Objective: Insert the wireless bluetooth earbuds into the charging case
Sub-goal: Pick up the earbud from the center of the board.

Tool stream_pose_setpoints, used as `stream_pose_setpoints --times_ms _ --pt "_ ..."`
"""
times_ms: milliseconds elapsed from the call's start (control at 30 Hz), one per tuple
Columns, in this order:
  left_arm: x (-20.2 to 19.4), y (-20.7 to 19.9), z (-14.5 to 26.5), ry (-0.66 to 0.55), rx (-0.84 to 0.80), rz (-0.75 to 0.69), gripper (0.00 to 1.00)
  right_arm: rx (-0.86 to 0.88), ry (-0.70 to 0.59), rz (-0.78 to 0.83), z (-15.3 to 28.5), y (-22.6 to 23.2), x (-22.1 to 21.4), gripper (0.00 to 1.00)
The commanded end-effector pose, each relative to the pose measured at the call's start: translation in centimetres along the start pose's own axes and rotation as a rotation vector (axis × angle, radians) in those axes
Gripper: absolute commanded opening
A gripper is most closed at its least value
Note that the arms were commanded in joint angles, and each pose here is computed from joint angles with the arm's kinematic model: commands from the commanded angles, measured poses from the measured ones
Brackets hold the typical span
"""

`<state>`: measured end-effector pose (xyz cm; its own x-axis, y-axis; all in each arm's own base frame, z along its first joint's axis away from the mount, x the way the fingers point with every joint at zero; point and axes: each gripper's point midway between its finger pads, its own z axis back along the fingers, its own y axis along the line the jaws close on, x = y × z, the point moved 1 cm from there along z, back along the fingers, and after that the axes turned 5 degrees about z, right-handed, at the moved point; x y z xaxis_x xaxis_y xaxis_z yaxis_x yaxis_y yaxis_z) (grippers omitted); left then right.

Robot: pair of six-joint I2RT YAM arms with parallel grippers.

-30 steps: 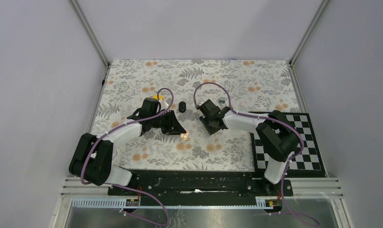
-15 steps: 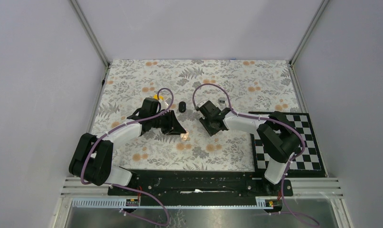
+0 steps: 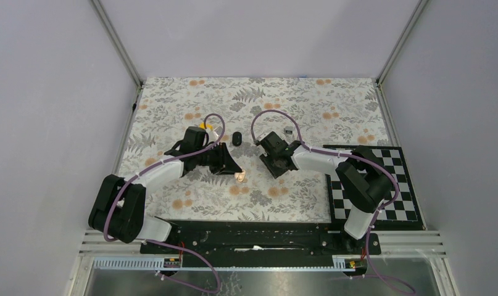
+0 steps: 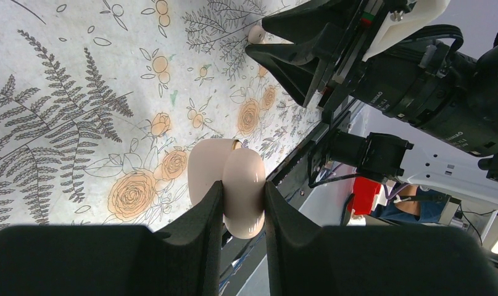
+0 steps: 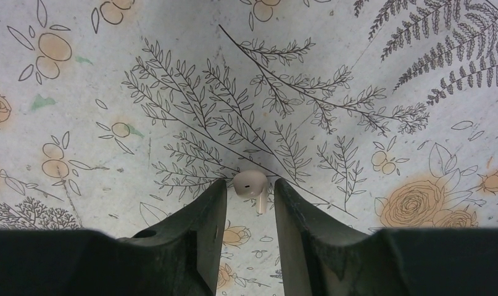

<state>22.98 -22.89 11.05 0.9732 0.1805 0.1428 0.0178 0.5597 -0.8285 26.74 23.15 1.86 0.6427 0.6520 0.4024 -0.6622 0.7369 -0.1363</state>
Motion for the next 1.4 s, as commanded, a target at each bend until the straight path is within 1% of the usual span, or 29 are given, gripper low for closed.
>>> stream_pose_setpoints --times_ms 0,267,433,467,567,600,667,733,867,1167,1367 --pt "0.9 -1.8 0.8 -0.043 -0.051 -0.053 0.00 0.006 0.084 0.033 -0.5 0.4 -2.3 0.41" --pt "0.9 -1.8 0.7 -0.040 -0.050 -0.052 0.00 -0.003 0.083 0.030 -0.8 0.3 -2.0 0.36" --pt "1.0 -1.9 0.8 -0.041 -0.052 -0.054 0.00 -0.004 0.085 0.032 -1.0 0.3 -1.9 0.29" --pt "1.0 -1.9 0.8 -0.040 -0.052 -0.054 0.00 -0.004 0.086 0.032 -1.0 0.3 -1.9 0.26" --pt "0.9 -1.9 0.7 -0.037 -0.053 -0.052 0.00 -0.011 0.083 0.029 -1.0 0.2 -1.8 0.24" --pt "1.0 -1.9 0.7 -0.037 -0.053 -0.053 0.00 -0.011 0.084 0.027 -1.1 0.2 -1.7 0.25" --pt "1.0 -2.0 0.7 -0.035 -0.056 -0.053 0.00 -0.008 0.086 0.022 -1.2 0.3 -1.7 0.35" --pt "0.9 -2.0 0.7 -0.034 -0.056 -0.053 0.00 -0.003 0.087 0.019 -1.3 0.3 -1.6 0.40" --pt "1.1 -2.0 0.7 -0.034 -0.056 -0.053 0.00 -0.006 0.081 0.008 -1.3 0.2 -1.2 0.40" --pt "1.2 -2.1 0.7 -0.031 -0.056 -0.054 0.00 -0.006 0.088 0.011 -1.2 0.2 -1.4 0.31" --pt "1.1 -1.9 0.6 -0.030 -0.052 -0.052 0.00 -0.001 0.081 -0.002 -0.8 0.2 -1.5 0.37"
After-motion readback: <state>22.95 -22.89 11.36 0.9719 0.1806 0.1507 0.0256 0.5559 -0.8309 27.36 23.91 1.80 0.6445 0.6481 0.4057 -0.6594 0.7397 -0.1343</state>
